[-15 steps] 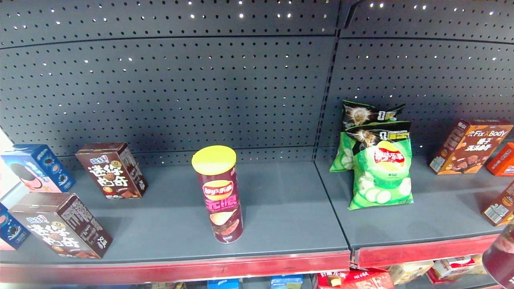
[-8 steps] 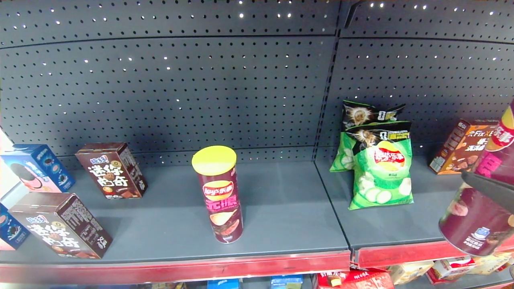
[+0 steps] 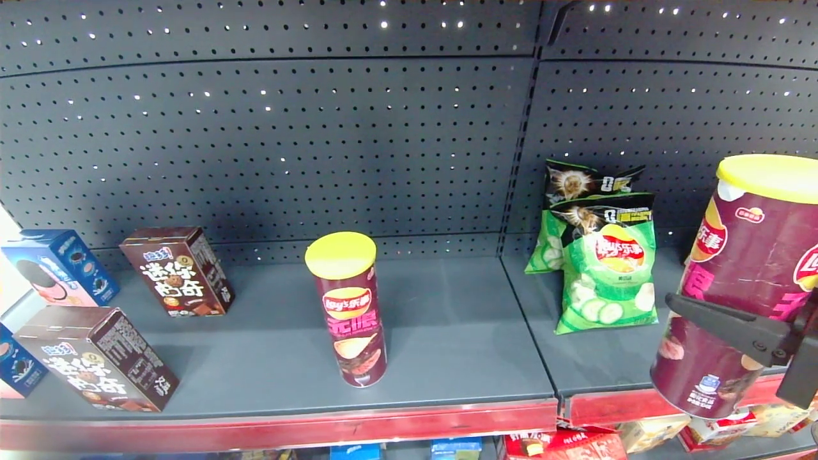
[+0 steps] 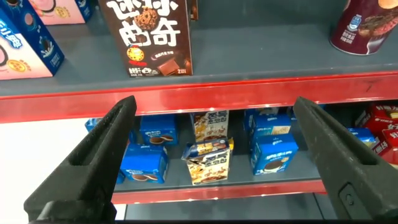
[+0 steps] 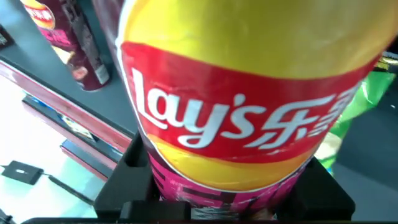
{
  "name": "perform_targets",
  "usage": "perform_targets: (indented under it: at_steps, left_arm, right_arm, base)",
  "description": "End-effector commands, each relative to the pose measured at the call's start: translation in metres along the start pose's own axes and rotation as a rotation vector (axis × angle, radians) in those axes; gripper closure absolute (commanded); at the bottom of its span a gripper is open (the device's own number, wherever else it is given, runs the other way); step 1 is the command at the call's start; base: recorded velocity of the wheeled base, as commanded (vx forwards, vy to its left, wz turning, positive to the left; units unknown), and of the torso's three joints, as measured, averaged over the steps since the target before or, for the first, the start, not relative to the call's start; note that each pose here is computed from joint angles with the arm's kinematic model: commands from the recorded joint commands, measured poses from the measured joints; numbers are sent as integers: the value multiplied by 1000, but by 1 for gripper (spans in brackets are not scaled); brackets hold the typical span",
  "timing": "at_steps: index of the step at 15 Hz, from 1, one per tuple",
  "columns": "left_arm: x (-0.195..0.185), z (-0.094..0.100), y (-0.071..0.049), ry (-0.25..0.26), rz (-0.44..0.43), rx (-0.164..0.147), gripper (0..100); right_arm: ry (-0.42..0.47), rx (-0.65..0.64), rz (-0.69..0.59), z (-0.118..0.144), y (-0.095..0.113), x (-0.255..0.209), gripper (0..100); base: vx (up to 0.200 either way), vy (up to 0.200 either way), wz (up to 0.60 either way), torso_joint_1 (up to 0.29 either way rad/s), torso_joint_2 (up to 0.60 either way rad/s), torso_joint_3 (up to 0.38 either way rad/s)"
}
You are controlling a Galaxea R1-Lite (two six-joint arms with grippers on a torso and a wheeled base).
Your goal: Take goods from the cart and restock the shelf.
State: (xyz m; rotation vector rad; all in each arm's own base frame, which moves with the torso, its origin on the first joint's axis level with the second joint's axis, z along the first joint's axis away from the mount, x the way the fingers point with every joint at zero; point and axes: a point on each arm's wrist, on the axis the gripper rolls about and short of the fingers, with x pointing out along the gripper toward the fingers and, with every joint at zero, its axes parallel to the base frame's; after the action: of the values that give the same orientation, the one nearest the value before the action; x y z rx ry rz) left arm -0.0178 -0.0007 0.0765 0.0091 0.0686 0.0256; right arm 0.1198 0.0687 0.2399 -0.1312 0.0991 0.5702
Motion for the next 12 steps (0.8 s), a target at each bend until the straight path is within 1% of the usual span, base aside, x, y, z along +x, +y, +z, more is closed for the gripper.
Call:
perform_targets:
  at_steps: [1, 2, 3, 4, 5, 6, 8, 9, 10, 12]
  left_arm:
    - [0, 0, 0, 4, 0, 0, 0]
    - [0, 0, 0, 4, 0, 0, 0]
    - [0, 0, 0, 4, 0, 0, 0]
    - [0, 0, 0, 4, 2, 0, 0]
    - [0, 0, 0, 4, 2, 0, 0]
    - [0, 0, 0, 4, 0, 0, 0]
    - [0, 0, 0, 4, 0, 0, 0]
    - [0, 0, 0, 4, 0, 0, 0]
    - [0, 0, 0, 4, 2, 0, 0]
    - [0, 0, 0, 4, 0, 0, 0]
  right_arm:
    - [5, 8, 10, 0, 1, 2, 100]
    - [31, 71, -10, -3, -2, 10, 100]
    - [45, 93, -35, -7, -6, 17, 100]
    - [83, 98, -85, -13, -12, 30, 100]
    - [91, 91, -118, -15, -15, 35, 100]
    - [93, 16, -162, -21, -19, 49, 100]
    - [51, 3, -165, -23, -22, 66, 100]
    - [18, 2, -147, -26, -21, 79, 100]
    - [1, -1, -135, -26, -22, 84, 100]
    - [-2, 0, -126, -29, -23, 88, 100]
  base:
    - [0, 0, 0, 0, 0, 0]
    - [0, 0, 0, 0, 0, 0]
    - [0, 0, 0, 0, 0, 0]
    - [0, 0, 0, 0, 0, 0]
    - [0, 0, 0, 0, 0, 0]
    - [0, 0, 0, 0, 0, 0]
    - [0, 0, 0, 0, 0, 0]
    - [0, 0, 0, 0, 0, 0]
    - [0, 0, 600, -2, -2, 2]
    - [0, 0, 600, -2, 2, 5]
